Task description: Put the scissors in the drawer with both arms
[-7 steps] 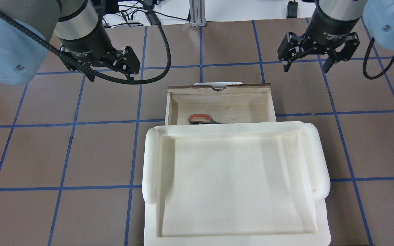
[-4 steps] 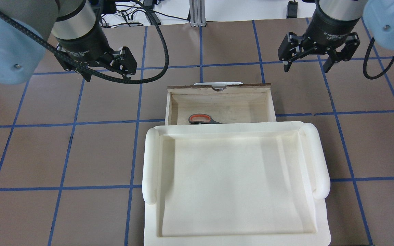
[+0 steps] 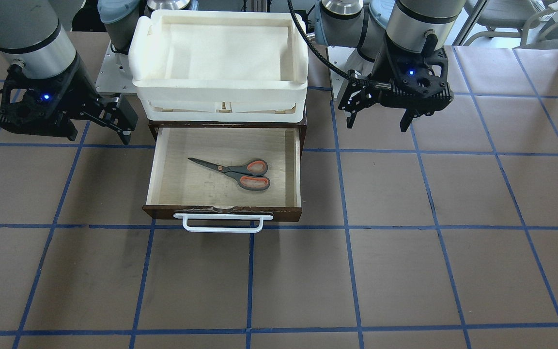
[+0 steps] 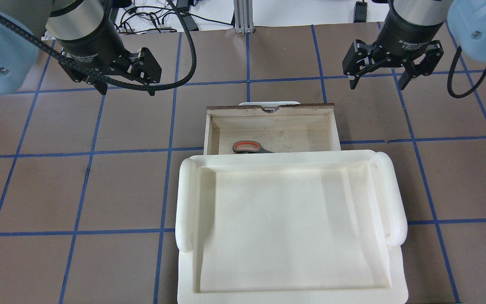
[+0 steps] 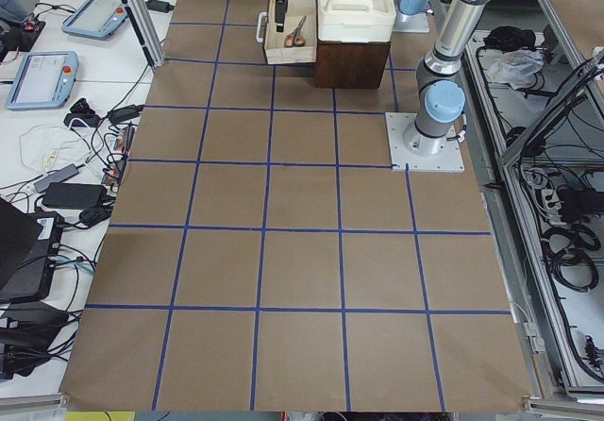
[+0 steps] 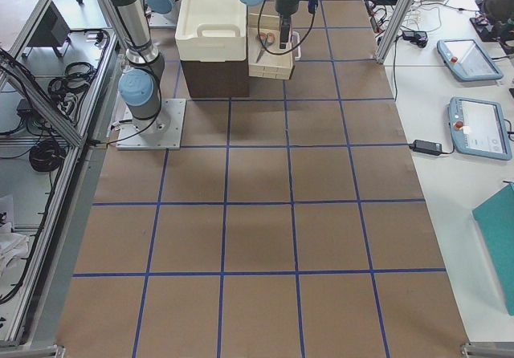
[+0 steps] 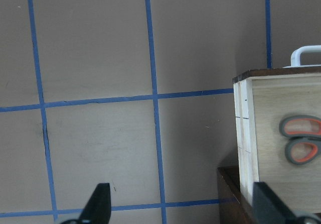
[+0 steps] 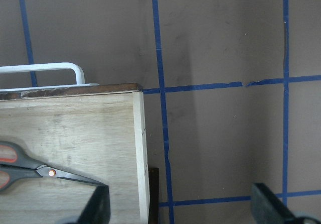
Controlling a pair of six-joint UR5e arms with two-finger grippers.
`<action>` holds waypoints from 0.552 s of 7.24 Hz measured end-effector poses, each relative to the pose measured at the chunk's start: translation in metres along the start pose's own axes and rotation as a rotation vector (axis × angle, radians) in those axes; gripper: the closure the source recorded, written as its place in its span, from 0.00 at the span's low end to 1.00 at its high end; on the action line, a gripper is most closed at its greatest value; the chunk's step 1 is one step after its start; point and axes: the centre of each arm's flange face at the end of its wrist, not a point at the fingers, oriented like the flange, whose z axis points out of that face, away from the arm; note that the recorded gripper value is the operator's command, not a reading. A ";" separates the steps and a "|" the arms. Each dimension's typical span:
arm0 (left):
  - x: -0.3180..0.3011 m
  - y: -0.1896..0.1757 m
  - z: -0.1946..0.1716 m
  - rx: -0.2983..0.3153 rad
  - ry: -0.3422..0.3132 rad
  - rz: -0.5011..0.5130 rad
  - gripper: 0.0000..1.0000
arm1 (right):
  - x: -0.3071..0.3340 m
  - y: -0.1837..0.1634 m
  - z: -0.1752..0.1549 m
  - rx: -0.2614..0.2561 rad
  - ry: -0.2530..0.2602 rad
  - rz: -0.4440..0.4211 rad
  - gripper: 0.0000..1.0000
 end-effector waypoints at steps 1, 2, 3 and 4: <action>0.000 0.000 0.000 -0.001 -0.001 0.001 0.00 | 0.000 0.000 0.000 0.000 0.001 0.000 0.00; 0.000 0.001 0.000 -0.002 -0.002 0.002 0.00 | 0.000 0.000 0.000 0.000 0.001 0.001 0.00; 0.001 0.000 0.001 -0.003 -0.001 0.003 0.00 | 0.000 0.000 0.000 0.000 0.001 0.001 0.00; 0.001 0.000 0.001 -0.003 0.000 0.004 0.00 | 0.000 0.000 0.000 0.000 0.001 0.001 0.00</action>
